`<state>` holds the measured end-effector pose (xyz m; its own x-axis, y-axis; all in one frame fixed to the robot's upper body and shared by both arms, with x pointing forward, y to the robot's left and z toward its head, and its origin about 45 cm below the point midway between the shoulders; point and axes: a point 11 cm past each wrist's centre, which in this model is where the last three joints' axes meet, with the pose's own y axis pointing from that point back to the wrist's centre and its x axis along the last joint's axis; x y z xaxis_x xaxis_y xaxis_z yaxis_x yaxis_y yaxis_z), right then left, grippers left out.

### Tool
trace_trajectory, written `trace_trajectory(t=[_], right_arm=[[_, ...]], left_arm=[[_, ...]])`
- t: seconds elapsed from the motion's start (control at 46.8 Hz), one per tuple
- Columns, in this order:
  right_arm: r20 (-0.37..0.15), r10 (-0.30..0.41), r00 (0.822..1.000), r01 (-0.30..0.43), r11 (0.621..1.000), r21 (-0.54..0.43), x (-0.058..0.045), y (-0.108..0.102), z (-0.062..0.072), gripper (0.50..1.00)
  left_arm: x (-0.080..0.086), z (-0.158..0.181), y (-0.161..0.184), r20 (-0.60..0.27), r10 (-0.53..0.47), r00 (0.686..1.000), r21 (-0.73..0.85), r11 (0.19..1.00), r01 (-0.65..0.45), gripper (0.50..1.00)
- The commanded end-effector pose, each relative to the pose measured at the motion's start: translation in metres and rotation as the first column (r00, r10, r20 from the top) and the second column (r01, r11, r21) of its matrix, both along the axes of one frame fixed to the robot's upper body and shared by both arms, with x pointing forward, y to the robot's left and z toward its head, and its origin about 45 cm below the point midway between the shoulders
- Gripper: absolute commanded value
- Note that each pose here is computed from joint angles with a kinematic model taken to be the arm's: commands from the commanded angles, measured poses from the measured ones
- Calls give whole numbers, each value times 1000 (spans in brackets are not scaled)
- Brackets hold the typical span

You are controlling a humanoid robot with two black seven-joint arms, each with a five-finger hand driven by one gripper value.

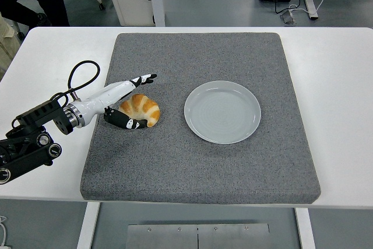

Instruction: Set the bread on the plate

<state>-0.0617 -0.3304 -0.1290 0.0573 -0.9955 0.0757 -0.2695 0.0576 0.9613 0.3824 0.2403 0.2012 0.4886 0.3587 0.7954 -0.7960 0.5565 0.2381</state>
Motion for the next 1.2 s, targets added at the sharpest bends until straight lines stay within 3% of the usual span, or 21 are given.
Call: trace_trajectory(t=[0.0,0.769,0.962,1.175], right_arm=[[-1,0,1000,0,1000,1,0,0,0,1000],[-1,0,1000,0,1000,-1,0,0,0,1000],[1,0,1000,0,1000,-1,0,0,0,1000],[1,0,1000,0,1000,-1,0,0,0,1000]], left_arm=[[1,0,1,1,3,1000,2,1000,-3,969],[8,-3,8,4,32,999,13,999,-32,961],[8,-4,6,8,30,1000,9,1000,-30,902],[8,-7,5,4,34,999,7,999,-34,872]])
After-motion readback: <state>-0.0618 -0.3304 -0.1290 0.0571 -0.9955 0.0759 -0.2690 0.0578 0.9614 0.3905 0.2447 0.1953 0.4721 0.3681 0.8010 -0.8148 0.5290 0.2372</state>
